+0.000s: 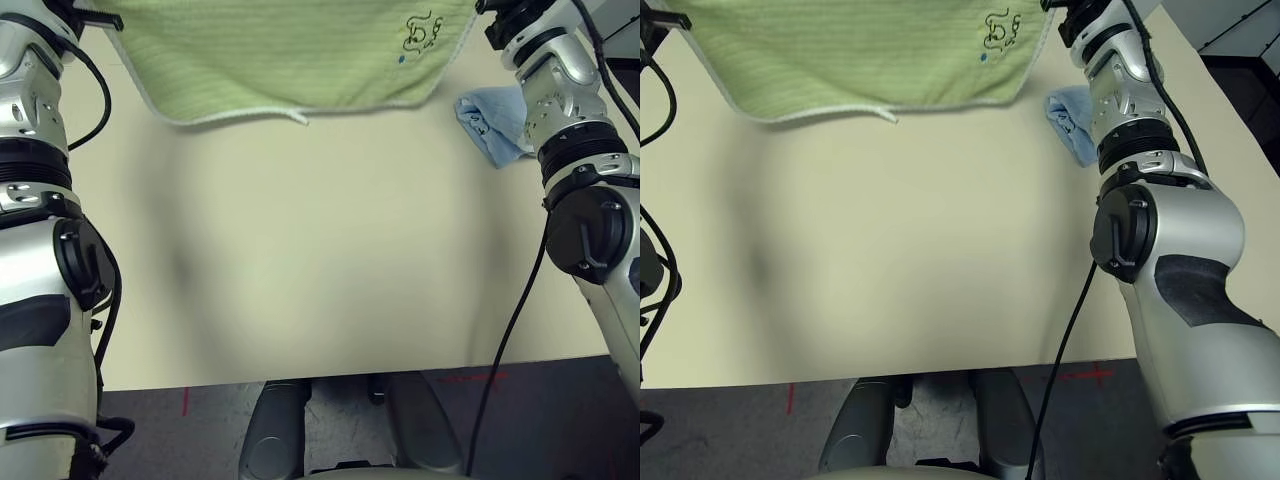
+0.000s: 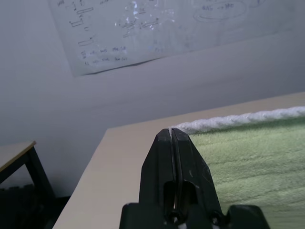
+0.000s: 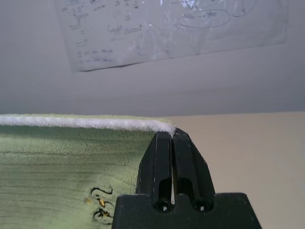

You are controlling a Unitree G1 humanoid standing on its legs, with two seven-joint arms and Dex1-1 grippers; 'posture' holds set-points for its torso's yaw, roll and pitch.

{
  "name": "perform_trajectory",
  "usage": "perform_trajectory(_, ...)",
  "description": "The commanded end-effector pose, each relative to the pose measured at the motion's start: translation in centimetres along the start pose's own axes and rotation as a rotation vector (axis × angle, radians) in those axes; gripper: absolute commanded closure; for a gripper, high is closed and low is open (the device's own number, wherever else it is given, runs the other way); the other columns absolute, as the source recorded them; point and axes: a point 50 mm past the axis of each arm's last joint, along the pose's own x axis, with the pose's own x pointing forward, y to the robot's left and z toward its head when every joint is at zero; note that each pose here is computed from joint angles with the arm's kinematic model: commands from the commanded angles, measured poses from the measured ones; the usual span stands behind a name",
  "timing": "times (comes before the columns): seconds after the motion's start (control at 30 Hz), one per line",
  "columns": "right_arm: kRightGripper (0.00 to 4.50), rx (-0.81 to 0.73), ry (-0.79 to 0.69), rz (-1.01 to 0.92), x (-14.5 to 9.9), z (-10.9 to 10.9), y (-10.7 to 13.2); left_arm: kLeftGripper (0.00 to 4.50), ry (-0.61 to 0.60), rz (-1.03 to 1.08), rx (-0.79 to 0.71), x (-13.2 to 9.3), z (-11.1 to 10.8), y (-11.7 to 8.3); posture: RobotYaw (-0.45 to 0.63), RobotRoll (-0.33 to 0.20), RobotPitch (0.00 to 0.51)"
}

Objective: Fold the towel and set it aside.

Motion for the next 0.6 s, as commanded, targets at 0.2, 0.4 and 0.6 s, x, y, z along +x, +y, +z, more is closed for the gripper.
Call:
perform_trajectory(0.2,4.5,0.021,0.207,0.233,-4.2,-3.3,-2.4,4.46,0.457,-0.323,0.01,-7.4,-6.4,0.2,0.02,0.0,0.316)
perform_trajectory(0.4,4.5,-0.086,0.413,0.4,-6.5,-4.3,-3.4,4.46,0.581,-0.464,-0.03,-10.3,-6.1,-1.7,0.03,0.0,0.308)
perform_trajectory(0.6,4.5,-0.204,0.6,0.671,-8.6,-5.1,-3.4,4.46,0.701,-0.58,-0.069,-13.1,-5.8,-1.9,0.03,0.0,0.289)
